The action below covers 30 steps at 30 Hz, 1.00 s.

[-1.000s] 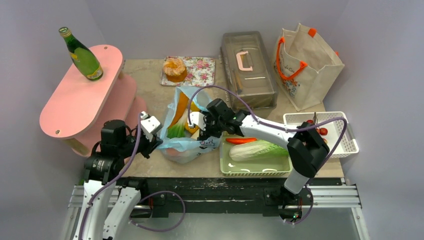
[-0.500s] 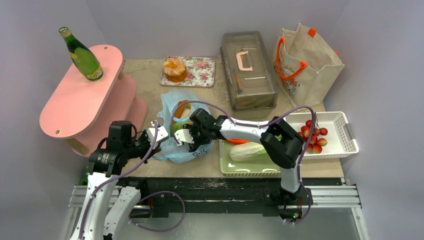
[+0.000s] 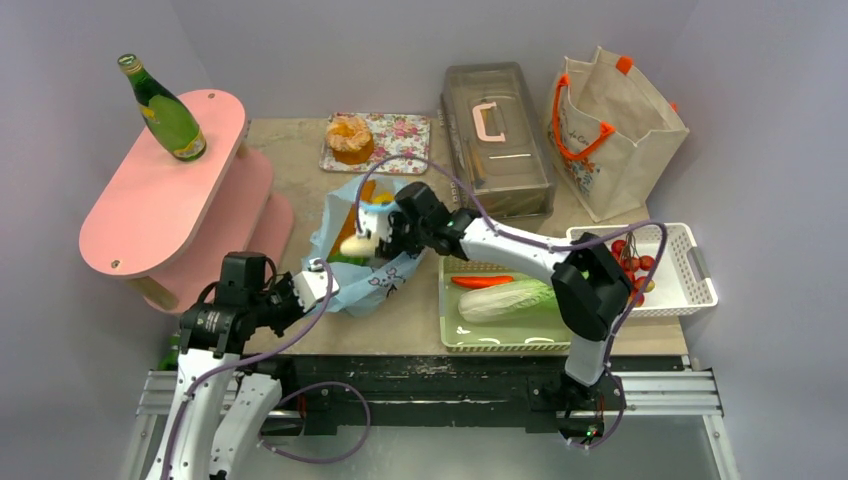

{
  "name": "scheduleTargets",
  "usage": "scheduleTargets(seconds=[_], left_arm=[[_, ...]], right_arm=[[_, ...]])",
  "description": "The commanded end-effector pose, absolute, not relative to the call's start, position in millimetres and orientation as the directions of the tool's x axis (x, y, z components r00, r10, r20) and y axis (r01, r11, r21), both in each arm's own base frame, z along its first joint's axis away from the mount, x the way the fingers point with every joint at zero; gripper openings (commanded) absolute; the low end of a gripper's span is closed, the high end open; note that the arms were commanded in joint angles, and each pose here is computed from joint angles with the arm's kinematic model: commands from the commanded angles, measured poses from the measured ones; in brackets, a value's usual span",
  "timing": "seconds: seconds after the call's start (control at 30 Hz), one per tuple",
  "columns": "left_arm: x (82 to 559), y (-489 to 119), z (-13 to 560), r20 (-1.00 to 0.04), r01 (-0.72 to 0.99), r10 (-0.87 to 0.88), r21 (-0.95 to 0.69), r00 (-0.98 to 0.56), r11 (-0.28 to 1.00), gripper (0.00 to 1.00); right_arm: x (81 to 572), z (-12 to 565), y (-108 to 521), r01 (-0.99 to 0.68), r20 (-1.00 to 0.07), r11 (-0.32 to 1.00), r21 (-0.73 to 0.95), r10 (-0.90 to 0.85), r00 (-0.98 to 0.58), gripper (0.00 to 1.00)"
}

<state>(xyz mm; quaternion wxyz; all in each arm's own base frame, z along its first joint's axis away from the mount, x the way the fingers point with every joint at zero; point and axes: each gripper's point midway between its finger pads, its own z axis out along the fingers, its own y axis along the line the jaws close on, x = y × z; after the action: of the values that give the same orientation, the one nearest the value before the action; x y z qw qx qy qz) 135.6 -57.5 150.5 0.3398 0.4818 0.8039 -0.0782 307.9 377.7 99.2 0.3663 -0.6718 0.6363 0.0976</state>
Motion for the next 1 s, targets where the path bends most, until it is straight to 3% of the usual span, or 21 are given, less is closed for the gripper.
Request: scheduleTargets(seconds=[0.0, 0.13, 0.37, 0.6, 0.97], left_arm=[[133.9, -31.1, 140.2, -0.506, 0.824, 0.797, 0.257, -0.331, 0.505, 0.00], [137.4, -32.4, 142.6, -0.522, 0.819, 0.798, 0.287, -0.302, 0.497, 0.00], [165.5, -53.5, 171.8, -0.656, 0.753, 0.659, 0.206, -0.368, 0.625, 0.00], [193.7, -73.3, 190.6, -0.752, 0.684, 0.495, 0.083, -0.434, 0.725, 0.00], [204.7, -80.5, 186.6, -0.772, 0.638, 0.406, 0.001, -0.489, 0.770, 0.00]], right_arm=[[380.2, 209.7, 364.5, -0.811, -0.808, 0.432, -0.395, -0.583, 0.083, 0.00], [379.8, 239.8, 359.6, -0.835, -0.907, 0.483, -0.263, -0.418, 0.044, 0.00], [308.4, 318.5, 397.4, -0.980, -0.996, 0.200, 0.007, -0.088, -0.025, 0.00], [262.5, 391.9, 424.5, -0.989, -0.984, 0.004, 0.148, 0.098, -0.147, 0.00], [211.3, 575.9, 378.6, -0.988, -0.867, -0.080, 0.132, 0.473, -0.154, 0.00]])
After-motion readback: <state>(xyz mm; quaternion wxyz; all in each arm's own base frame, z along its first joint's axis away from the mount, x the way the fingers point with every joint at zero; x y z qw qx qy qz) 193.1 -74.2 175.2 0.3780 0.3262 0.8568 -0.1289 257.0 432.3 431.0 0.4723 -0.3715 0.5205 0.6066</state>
